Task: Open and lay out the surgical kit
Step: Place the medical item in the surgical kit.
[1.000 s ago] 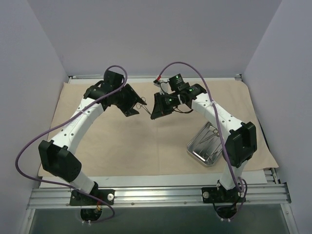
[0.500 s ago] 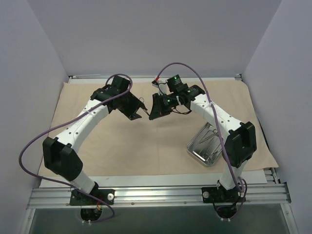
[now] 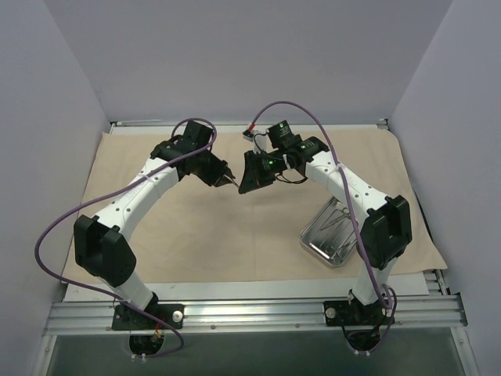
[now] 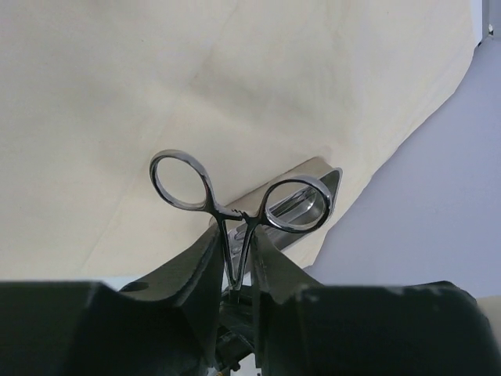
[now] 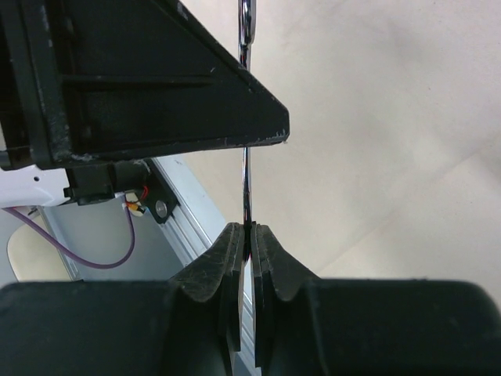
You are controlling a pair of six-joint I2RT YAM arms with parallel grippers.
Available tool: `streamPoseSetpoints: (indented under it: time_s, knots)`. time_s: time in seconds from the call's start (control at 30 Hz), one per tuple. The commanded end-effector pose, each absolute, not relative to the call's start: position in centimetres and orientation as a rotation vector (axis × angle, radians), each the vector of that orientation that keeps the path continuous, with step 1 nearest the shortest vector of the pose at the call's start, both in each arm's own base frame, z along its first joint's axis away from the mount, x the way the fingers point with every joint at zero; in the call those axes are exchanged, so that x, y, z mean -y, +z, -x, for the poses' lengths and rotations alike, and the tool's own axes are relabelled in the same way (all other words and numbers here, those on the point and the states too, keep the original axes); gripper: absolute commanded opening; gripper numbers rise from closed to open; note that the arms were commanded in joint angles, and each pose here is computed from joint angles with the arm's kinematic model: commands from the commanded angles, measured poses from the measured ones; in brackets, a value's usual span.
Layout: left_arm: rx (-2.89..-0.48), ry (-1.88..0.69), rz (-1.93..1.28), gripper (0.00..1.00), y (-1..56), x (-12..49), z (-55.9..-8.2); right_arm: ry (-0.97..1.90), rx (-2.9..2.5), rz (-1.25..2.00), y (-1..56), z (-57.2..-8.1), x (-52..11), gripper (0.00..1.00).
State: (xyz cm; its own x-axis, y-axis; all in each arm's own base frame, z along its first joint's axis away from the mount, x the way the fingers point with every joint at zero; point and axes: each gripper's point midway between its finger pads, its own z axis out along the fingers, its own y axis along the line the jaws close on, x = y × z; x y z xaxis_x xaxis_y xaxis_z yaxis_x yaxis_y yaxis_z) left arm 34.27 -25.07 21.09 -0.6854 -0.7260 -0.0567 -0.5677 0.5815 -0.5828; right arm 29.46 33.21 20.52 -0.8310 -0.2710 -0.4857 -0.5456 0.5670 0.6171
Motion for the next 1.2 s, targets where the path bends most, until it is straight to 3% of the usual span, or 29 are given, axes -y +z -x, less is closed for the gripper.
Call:
streamPoseSetpoints:
  time_s: [0.0, 0.13, 0.2, 0.27, 0.3, 0.4, 0.5, 0.73, 0.93, 1.13, 1.17]
  knots:
    - [-2.446, -0.790, 1.065, 0.26, 22.5, 25.2, -36.0, 1.200, -2.383, 0.734, 23.0, -28.5, -33.6, 0.00]
    - [-2.437, -0.761, 1.057, 0.04, 22.6, 24.9, -36.2, 1.208, -2.388, 0.738, 22.7, -28.5, -33.7, 0.00]
    - [-2.442, -0.747, 1.058, 0.02, 22.6, 24.7, -36.2, 1.207, -2.394, 0.739, 22.6, -28.6, -33.8, 0.01]
    - [-2.453, -0.719, 1.043, 0.02, 22.4, 24.6, -36.4, 1.155, -2.419, 0.710, 22.2, -29.3, -33.3, 0.22]
    - [-2.476, -0.681, 1.032, 0.02, 22.0, 24.3, -36.0, 1.129, -2.435, 0.688, 22.1, -29.7, -32.8, 0.43]
    - [-2.502, -0.579, 1.046, 0.02, 21.4, 22.8, -36.0, 1.019, -2.438, 0.594, 22.7, -31.9, -30.7, 0.62]
    - [-2.504, -0.464, 1.085, 0.02, 20.7, 20.2, -36.5, 0.811, -2.457, 0.482, 23.8, -34.4, -26.9, 0.70]
    - [-2.405, -0.159, 1.406, 0.02, 18.3, 11.1, -38.3, 0.446, -2.487, 0.170, 24.5, -36.5, -17.5, 0.71]
    - [-2.276, 0.026, 1.698, 0.02, 15.8, 4.2, -40.9, 0.462, -2.554, 0.176, 21.3, -35.1, -17.2, 0.71]
    - [-2.206, 0.184, 1.726, 0.02, 14.5, -0.3, -46.6, 0.374, -2.573, 0.195, 20.3, -36.9, -15.9, 0.71]
    - [-2.239, 0.236, 1.761, 0.02, 12.0, -0.9, -47.0, 0.357, -2.559, 0.201, 20.7, -37.6, -15.6, 0.71]
